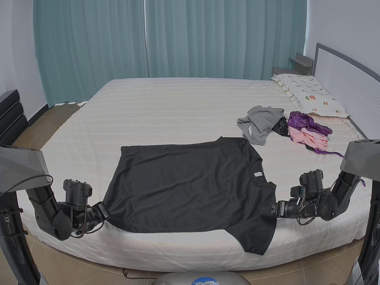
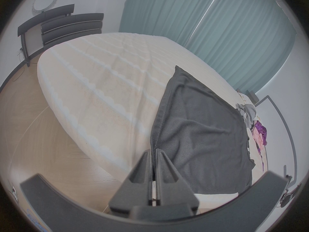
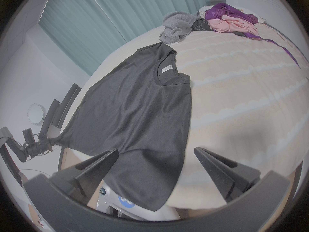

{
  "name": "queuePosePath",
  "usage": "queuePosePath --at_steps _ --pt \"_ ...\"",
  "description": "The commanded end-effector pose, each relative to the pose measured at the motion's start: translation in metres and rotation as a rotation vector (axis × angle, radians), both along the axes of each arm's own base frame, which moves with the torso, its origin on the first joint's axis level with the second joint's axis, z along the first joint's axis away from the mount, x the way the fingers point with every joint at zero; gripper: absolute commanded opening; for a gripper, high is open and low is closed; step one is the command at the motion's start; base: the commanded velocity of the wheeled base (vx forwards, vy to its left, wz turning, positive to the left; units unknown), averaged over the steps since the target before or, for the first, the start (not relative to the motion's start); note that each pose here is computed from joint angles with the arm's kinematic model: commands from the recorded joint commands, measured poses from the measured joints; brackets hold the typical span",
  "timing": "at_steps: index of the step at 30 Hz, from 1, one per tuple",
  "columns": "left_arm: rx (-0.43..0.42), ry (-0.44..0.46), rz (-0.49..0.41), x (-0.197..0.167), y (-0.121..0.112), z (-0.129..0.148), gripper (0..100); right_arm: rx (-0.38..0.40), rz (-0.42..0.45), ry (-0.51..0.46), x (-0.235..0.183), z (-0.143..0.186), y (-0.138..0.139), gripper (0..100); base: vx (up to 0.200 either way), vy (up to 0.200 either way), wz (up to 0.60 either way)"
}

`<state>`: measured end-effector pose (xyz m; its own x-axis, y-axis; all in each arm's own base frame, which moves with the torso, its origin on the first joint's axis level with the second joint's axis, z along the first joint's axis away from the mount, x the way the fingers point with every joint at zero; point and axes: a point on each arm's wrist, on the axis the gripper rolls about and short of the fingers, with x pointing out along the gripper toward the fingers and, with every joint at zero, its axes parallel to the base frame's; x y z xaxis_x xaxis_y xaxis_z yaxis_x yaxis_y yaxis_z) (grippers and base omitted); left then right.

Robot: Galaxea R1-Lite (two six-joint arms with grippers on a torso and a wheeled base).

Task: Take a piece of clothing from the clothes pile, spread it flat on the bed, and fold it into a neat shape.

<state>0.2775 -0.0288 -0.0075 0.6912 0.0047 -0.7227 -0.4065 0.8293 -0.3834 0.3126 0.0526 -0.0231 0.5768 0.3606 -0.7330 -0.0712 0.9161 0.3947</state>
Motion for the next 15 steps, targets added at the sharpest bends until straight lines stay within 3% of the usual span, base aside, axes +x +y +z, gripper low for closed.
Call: queuePosePath --at_steps 1,8,9,15 --pt "0.001 0.006 0.001 0.0013 -0.0003 -0.003 0 0.006 -0.018 0.039 0.0125 -0.0267 0.0023 100 0.0 0.0 0.0" --pt "0.001 0.006 0.002 0.0016 0.0001 -0.0029 0 0.0 -0.026 0.043 0.0152 -0.0308 0.002 100 0.0 0.0 0.0" --pt "0.0 0.005 0.002 0.0018 0.0001 -0.0028 0 -0.007 -0.028 0.045 0.0147 -0.0316 0.0023 0 0.0 0.0 0.0" --pt "0.004 0.008 0.007 0.0016 0.0019 -0.0027 0 -0.036 -0.066 0.043 0.0078 -0.0245 -0.0046 0 0.0 0.0 0.0"
